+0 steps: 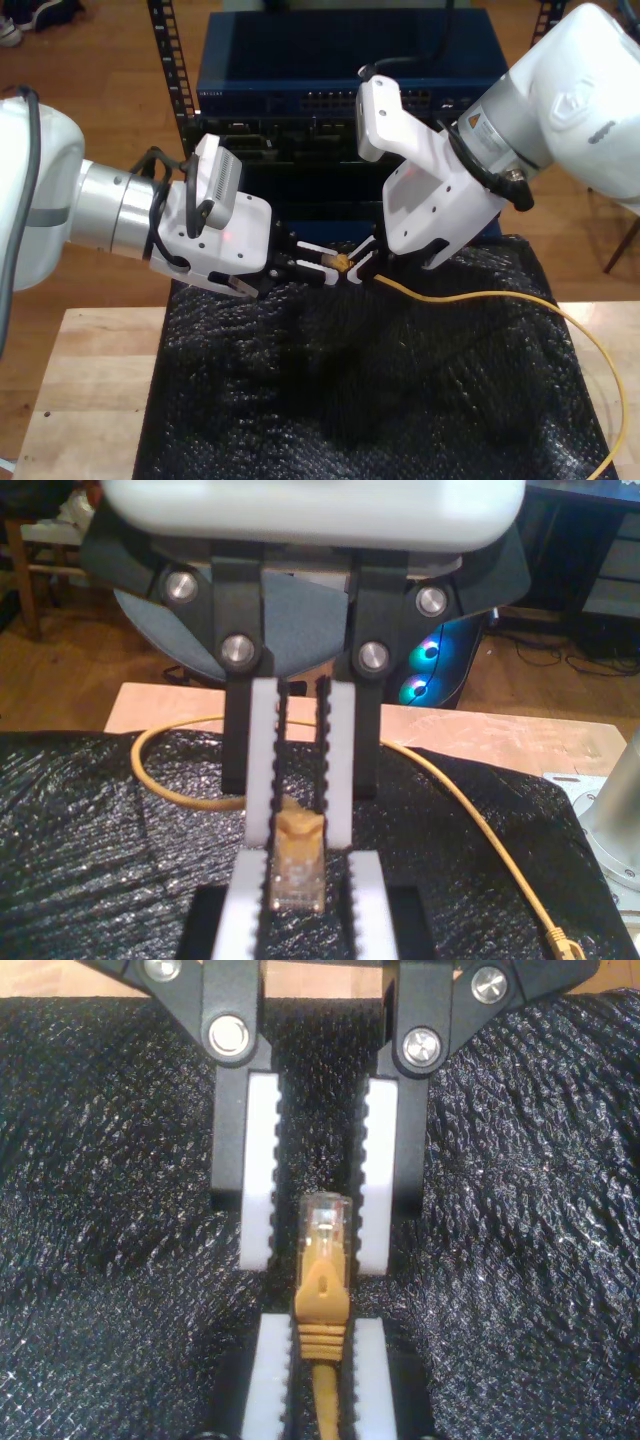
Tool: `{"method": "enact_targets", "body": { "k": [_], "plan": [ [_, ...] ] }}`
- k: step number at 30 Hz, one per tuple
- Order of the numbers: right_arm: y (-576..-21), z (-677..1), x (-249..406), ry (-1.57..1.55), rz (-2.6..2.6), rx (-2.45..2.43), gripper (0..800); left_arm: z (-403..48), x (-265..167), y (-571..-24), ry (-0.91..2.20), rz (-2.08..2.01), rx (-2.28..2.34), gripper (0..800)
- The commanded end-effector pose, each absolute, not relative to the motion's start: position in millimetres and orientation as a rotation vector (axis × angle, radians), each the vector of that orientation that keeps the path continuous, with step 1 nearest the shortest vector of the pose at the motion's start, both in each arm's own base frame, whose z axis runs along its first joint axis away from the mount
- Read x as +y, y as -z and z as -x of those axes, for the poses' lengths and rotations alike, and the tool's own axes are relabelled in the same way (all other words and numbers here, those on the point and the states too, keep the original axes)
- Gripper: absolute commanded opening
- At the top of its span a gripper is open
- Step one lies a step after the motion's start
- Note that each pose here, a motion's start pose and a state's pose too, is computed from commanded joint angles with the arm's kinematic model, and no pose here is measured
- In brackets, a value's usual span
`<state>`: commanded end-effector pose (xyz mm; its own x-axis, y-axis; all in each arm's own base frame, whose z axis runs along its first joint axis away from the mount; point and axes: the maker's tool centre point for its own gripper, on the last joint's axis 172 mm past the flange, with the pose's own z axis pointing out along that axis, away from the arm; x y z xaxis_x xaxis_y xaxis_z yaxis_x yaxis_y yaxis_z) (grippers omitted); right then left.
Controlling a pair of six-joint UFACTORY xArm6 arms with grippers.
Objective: Grab the cable and plug it in
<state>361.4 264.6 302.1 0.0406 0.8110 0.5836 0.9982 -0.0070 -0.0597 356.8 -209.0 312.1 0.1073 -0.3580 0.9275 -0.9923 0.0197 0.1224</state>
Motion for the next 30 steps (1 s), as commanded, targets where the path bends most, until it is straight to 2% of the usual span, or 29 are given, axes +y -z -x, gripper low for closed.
{"method": "enact_targets", "body": {
  "k": [15, 26, 28, 29, 30],
  "plan": [
    [-302.1, -361.4, 264.6, 0.543, 1.868, -1.820, 4, -356.1, -209.3, -311.9, -0.894, -1.487, -1.397, 116],
    [-301.3, -361.0, 264.5, 0.541, 1.869, -1.819, 7, -356.0, -209.6, -312.4, -0.893, -1.486, -1.394, 17],
    [-301.3, -361.0, 264.5, 0.541, 1.869, -1.819, 53, -355.3, -210.3, -312.5, -0.892, -1.484, -1.395, 7],
    [-302.2, -361.0, 264.8, 0.543, 1.868, -1.818, 141, -355.3, -210.3, -312.5, -0.892, -1.484, -1.395, 3],
    [-302.0, -361.0, 264.7, 0.541, 1.866, -1.821, 285, -355.3, -210.3, -312.5, -0.891, -1.484, -1.394, 5]
  ]
}}
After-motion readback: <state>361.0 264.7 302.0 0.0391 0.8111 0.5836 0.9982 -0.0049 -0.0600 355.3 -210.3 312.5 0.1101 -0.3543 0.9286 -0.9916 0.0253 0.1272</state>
